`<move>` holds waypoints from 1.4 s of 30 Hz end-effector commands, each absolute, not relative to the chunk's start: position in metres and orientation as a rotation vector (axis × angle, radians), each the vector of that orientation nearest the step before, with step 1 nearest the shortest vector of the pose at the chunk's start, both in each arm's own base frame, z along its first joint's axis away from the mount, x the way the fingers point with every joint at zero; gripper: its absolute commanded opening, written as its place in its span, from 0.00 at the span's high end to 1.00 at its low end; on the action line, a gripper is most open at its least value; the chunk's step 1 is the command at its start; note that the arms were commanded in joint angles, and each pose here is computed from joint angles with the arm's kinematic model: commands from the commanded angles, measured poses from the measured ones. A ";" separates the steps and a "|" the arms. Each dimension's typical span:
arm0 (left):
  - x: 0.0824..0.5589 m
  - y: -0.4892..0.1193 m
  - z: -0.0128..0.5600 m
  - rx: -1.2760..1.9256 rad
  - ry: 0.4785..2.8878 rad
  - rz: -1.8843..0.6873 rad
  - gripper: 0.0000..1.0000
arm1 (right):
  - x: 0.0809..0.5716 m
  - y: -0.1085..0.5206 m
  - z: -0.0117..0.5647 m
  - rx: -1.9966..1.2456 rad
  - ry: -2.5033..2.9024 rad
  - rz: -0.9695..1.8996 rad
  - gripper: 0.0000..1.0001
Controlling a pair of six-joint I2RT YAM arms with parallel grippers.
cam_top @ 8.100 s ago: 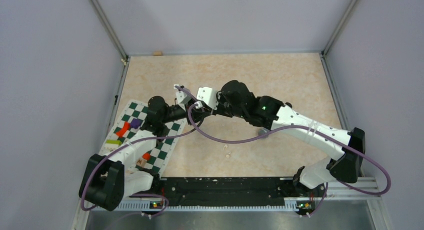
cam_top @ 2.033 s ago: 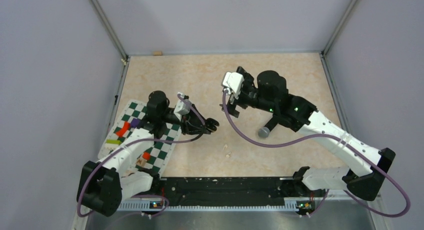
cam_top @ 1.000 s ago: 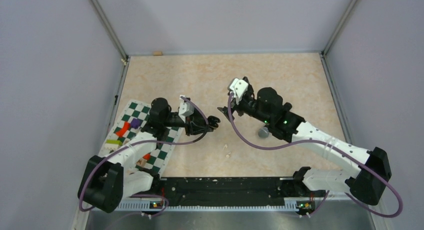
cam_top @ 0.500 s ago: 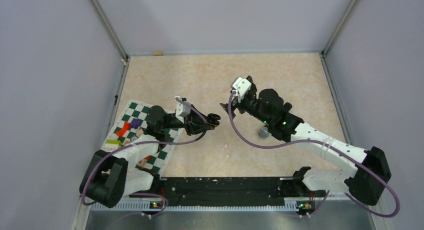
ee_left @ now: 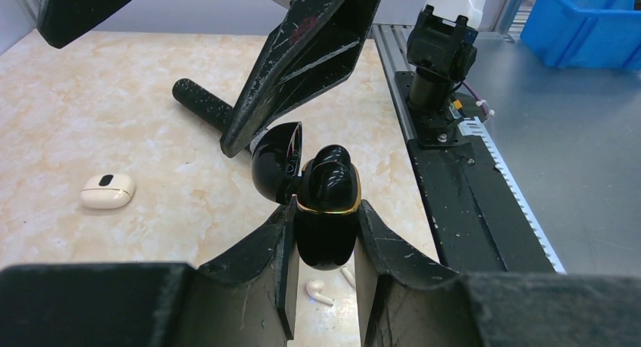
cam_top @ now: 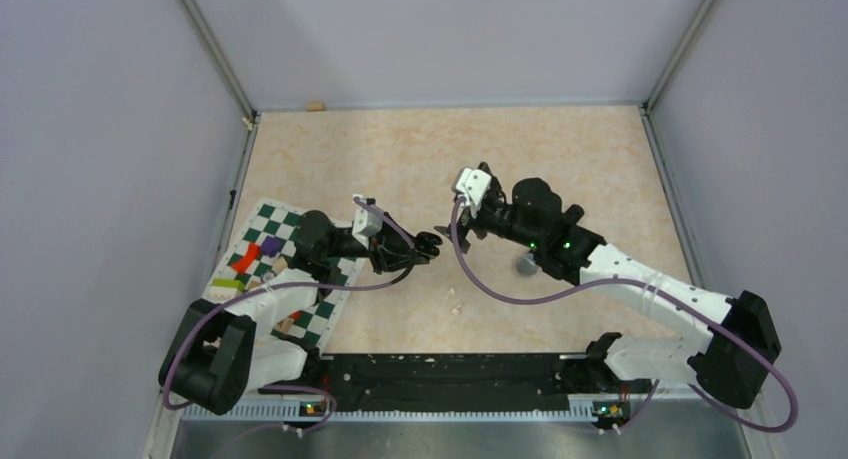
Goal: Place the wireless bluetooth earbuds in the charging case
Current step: Close the charging case.
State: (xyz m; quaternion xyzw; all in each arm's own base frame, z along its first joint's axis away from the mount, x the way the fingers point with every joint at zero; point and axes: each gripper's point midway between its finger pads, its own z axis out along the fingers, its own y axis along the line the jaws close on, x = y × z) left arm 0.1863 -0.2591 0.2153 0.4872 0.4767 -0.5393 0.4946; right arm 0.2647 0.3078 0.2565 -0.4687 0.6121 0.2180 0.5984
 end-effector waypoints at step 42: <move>0.193 -0.262 0.217 1.206 1.136 -1.269 1.00 | 0.217 0.318 0.260 -1.292 1.304 0.708 0.01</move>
